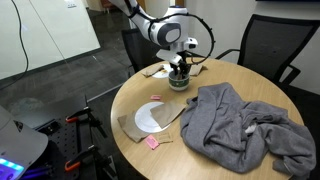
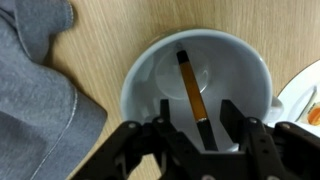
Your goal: Pick up the pen from the mug cup and put it on the table.
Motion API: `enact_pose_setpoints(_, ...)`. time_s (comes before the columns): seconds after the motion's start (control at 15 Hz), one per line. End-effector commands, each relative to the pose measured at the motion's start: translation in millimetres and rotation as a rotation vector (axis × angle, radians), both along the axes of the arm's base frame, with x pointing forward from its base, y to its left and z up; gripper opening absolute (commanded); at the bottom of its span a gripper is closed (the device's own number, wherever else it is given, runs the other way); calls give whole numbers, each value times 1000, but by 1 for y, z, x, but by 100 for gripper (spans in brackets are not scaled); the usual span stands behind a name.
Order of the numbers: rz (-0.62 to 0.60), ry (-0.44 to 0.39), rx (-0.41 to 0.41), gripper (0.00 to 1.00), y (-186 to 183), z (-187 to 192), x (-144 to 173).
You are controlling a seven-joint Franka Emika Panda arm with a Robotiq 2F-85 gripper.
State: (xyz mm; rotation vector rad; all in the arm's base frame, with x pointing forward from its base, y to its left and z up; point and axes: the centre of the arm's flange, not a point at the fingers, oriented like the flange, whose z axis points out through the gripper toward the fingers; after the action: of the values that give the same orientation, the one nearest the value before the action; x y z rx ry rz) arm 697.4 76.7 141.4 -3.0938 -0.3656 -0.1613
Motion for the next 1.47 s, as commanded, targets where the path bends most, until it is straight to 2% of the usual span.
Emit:
enact_pose_setpoints(0.0, -13, 10, -19, 53, 5, -6, 15)
enact_pose_setpoints(0.13, -14, 14, -21, 29, 4, -10, 18)
enact_pose_setpoints(0.4, -13, 21, -22, 0, 4, -18, 20)
enact_pose_setpoints(0.6, -11, 14, -19, 4, 5, -12, 18)
enact_pose_setpoints(0.87, -2, -10, -16, 4, 11, 8, 8)
enact_pose_setpoints(1.4, 54, -90, -57, 4, 31, 93, -24)
